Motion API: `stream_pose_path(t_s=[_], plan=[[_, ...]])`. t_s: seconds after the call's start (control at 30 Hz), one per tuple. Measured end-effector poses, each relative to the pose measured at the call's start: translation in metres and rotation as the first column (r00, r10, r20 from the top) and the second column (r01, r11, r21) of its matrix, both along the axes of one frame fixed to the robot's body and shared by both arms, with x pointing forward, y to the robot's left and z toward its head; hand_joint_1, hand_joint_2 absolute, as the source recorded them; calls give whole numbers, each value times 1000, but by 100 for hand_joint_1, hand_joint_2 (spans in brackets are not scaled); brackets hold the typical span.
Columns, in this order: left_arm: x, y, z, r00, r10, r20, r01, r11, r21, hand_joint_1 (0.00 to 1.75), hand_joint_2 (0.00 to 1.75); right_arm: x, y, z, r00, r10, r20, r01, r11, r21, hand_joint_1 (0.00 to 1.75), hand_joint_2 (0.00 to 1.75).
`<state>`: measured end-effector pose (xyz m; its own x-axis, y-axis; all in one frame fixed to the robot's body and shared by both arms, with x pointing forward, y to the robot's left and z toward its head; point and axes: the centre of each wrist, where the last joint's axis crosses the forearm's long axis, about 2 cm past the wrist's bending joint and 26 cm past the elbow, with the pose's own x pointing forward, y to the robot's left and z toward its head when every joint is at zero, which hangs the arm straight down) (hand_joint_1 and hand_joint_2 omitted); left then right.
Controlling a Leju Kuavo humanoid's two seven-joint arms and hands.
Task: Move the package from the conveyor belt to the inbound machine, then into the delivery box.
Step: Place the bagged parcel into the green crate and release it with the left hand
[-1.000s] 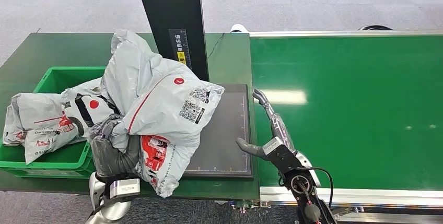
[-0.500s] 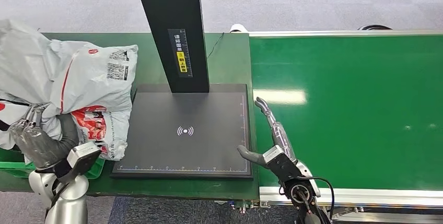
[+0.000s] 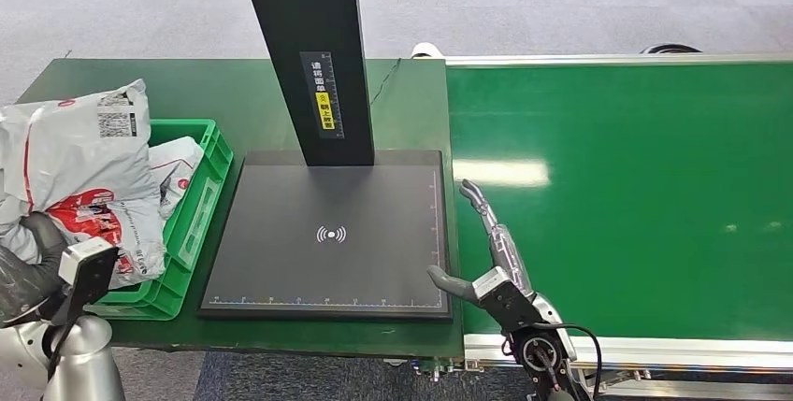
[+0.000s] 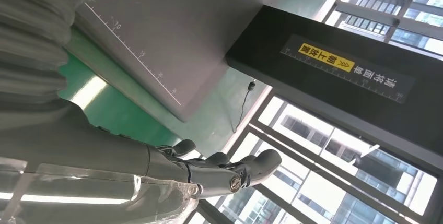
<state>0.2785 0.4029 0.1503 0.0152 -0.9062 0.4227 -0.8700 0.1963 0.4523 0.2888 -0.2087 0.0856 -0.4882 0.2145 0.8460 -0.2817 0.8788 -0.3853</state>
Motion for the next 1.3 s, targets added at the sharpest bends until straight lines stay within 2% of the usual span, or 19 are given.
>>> stream_pose_path(t_s=[0.07,0.13,0.2,0.27,0.33,0.37,0.43,0.5,0.8,0.9,0.93,0.97,1.03,1.07,1.1,1.3], plan=[[6,3,-7,993,1,-118,-11,996,-85,168,175,0,-1,0,1000,-4,-1,4,1000,-4,0,175],[18,-1,-14,951,-50,-304,-6,983,-182,163,175,1,-3,0,1000,-8,-4,8,1000,-11,0,175],[33,-6,-22,862,-94,-499,-26,973,-229,162,175,1,-3,1,1000,-6,-6,6,1000,-25,0,175],[47,-7,-28,764,-109,-636,-52,972,-230,158,175,3,-3,2,1000,2,-6,-2,999,-38,0,175],[57,-3,-30,699,-129,-703,-53,972,-230,149,175,4,-2,3,1000,6,-4,-6,999,-44,0,175],[60,-1,-31,679,-140,-721,-45,972,-231,139,175,5,-2,3,1000,5,-2,-5,999,-45,0,175],[65,2,-32,652,-152,-743,-31,973,-227,116,175,7,-3,4,1000,3,0,-3,999,-47,0,175],[67,4,-32,635,-153,-758,-21,976,-215,106,175,8,-4,5,1000,3,0,-3,999,-48,0,175],[67,8,-35,604,-136,-785,0,985,-171,106,175,9,-5,5,1000,-1,-2,1,999,-46,0,175],[67,9,-35,602,-133,-787,2,986,-165,120,175,9,-5,5,1000,-2,-2,2,999,-45,0,175],[67,9,-35,602,-132,-788,2,986,-164,119,175,9,-5,5,1000,-2,-2,2,999,-45,0,175],[67,9,-35,601,-131,-788,1,987,-163,99,175,9,-5,5,1000,-2,-2,2,999,-45,0,175],[67,10,-35,601,-129,-789,-2,987,-163,37,175,9,-6,5,1000,-2,-3,2,999,-44,0,175],[67,10,-35,602,-126,-788,-8,986,-164,11,175,9,-6,5,1000,-3,-4,2,999,-44,0,175],[67,10,-35,608,-121,-785,-15,986,-164,0,175,9,-6,5,1000,-3,-4,2,999,-44,0,175],[63,9,-37,695,-91,-713,-28,988,-154,0,175,7,-7,4,1000,-5,-11,4,999,-45,0,175]])
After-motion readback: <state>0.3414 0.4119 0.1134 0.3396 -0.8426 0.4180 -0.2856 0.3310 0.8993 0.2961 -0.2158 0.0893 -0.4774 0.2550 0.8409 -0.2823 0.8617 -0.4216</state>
